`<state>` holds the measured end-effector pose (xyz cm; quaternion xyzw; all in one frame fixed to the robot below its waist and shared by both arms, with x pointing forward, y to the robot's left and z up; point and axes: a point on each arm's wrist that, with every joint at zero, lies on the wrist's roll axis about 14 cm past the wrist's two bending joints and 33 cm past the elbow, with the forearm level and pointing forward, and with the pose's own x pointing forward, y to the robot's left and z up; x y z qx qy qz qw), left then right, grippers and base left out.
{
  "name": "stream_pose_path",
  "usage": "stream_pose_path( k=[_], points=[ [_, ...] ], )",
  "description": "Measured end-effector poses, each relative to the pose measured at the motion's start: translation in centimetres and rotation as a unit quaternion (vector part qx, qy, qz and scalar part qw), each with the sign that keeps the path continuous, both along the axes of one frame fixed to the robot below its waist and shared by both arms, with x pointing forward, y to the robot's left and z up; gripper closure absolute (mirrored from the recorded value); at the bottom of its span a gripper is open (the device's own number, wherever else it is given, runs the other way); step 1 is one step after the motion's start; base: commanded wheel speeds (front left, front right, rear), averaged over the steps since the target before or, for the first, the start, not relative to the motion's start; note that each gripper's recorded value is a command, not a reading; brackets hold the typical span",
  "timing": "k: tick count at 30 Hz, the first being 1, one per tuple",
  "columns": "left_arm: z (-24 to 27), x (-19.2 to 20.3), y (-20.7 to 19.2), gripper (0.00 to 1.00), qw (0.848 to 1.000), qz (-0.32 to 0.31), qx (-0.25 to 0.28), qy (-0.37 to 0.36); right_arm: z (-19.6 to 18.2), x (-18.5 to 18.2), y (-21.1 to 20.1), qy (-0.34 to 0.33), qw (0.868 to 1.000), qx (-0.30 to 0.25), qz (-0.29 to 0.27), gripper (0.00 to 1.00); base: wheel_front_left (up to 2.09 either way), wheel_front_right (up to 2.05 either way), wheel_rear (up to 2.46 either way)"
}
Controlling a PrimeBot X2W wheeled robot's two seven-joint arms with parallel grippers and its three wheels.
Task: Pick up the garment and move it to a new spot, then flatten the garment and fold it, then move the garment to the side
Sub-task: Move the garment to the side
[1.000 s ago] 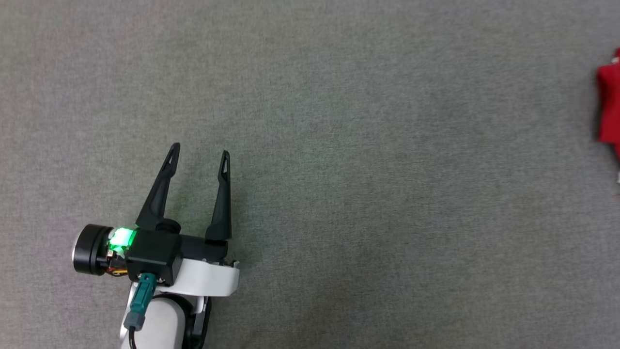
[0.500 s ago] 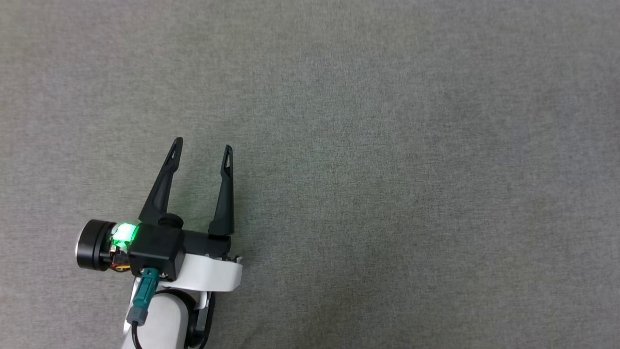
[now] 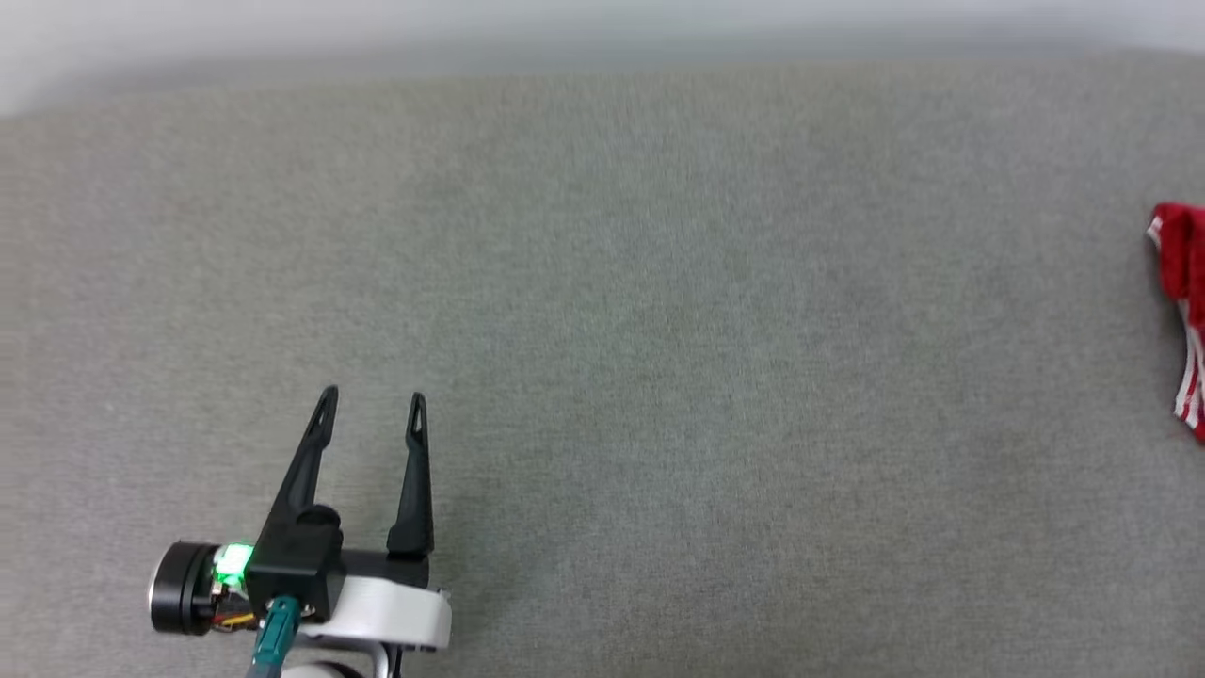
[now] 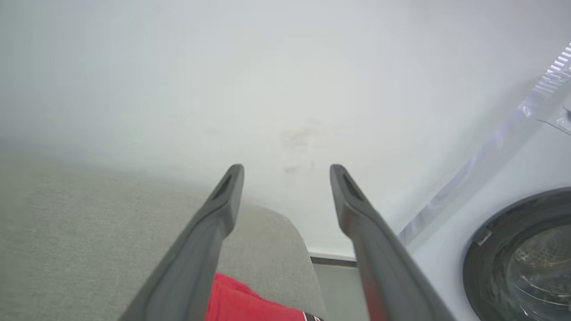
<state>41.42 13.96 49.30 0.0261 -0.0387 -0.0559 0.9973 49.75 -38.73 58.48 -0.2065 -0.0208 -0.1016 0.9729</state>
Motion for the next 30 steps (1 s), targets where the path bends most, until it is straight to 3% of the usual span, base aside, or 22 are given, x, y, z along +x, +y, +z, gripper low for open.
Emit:
stream_pose_path(
  k=[6, 12, 22, 30],
  points=[
    [1.6, -2.6, 1.5, 0.00, 1.000, 0.022, 0.002, -0.014, 4.1, -2.0, 7.2, -0.110, 0.990, 0.025, 0.080, 0.00, 0.00, 0.00, 0.00],
    [3.1, -4.8, 3.3, 0.00, 0.998, 0.052, -0.004, -0.033, 4.2, -5.2, 13.5, -0.142, 0.976, 0.074, 0.146, 0.00, 0.00, 0.00, 0.00],
    [4.0, -8.3, 5.5, 0.00, 0.995, 0.088, -0.009, -0.047, 0.0, -9.9, 20.1, -0.112, 0.960, 0.172, 0.191, 0.00, 0.00, 0.00, 0.00],
    [3.8, -9.0, 5.1, 0.00, 0.996, 0.076, -0.015, -0.044, -3.5, -12.6, 20.5, -0.072, 0.959, 0.211, 0.173, 0.00, 0.00, 0.00, 0.00]
  ],
)
